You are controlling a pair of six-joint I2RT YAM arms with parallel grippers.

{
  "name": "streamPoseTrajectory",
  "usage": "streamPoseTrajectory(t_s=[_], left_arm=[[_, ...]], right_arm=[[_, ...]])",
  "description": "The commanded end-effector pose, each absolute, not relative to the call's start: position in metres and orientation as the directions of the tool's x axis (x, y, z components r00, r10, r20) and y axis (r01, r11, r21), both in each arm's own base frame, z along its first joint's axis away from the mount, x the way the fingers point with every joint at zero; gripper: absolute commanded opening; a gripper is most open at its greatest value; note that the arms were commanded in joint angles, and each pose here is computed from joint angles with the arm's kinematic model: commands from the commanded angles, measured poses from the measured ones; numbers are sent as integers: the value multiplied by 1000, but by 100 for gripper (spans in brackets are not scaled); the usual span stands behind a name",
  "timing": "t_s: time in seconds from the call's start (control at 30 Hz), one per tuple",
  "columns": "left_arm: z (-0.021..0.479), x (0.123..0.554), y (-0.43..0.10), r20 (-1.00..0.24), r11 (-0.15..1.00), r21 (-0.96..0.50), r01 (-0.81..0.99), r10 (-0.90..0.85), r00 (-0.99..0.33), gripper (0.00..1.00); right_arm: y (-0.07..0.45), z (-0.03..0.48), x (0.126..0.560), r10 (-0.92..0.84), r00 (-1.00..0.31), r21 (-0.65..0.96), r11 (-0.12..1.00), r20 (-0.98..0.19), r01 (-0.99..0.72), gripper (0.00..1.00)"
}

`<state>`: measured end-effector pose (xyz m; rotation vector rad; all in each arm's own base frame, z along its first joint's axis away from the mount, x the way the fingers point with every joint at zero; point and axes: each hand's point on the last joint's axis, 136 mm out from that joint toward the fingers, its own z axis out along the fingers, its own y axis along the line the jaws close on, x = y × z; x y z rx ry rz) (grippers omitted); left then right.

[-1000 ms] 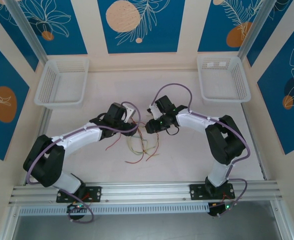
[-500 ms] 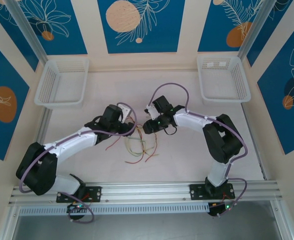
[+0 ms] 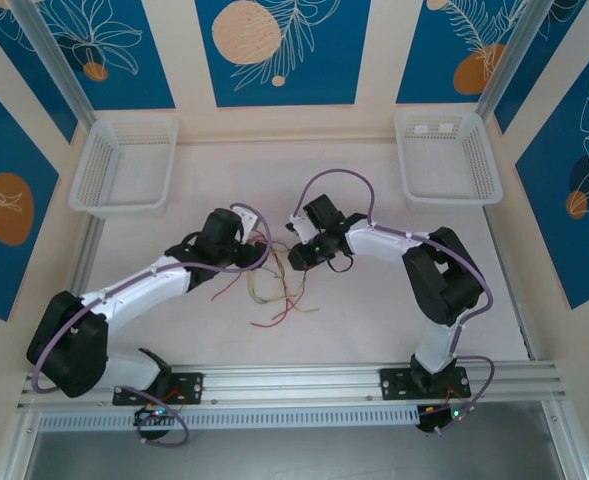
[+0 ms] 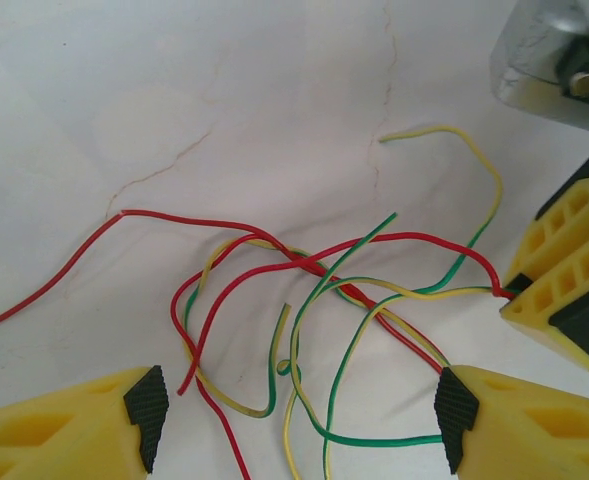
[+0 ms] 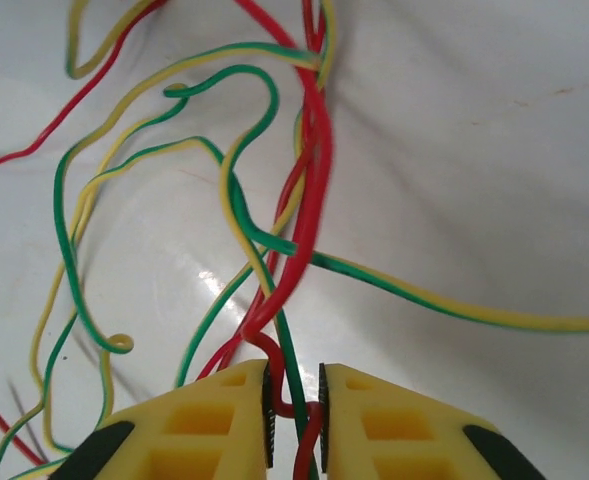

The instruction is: Untangle the cables

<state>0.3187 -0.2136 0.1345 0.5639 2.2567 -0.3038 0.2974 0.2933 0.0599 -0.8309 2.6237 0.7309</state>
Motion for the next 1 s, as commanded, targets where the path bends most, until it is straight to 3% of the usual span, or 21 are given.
streamPoseTrajectory(t_s=[0.0,0.3,0.4,0.57,0.77,0.97], left_arm=[[143,315,-207,-760,883,-31,469,284,-584,74],[182,311,-200,-846,887,-53,459,204,-492,76],[197,309,-197,-870,886,-71,459,170,-463,77],[228,301,-198,-913,858,-118,499,104,-394,77],[258,288,-213,-943,745,-215,632,10,-333,78],[251,276,-243,-926,601,-262,755,63,-372,81]], right_arm=[[298,104,290,-461,-740,362,665,-490,-654,14],[294,184,277,-431,-655,333,611,-621,-718,8],[291,206,273,-406,-637,334,601,-656,-726,0],[283,231,271,-364,-620,331,603,-695,-725,0],[266,248,278,-274,-632,381,605,-725,-699,0],[270,264,269,-222,-621,438,536,-752,-722,0]])
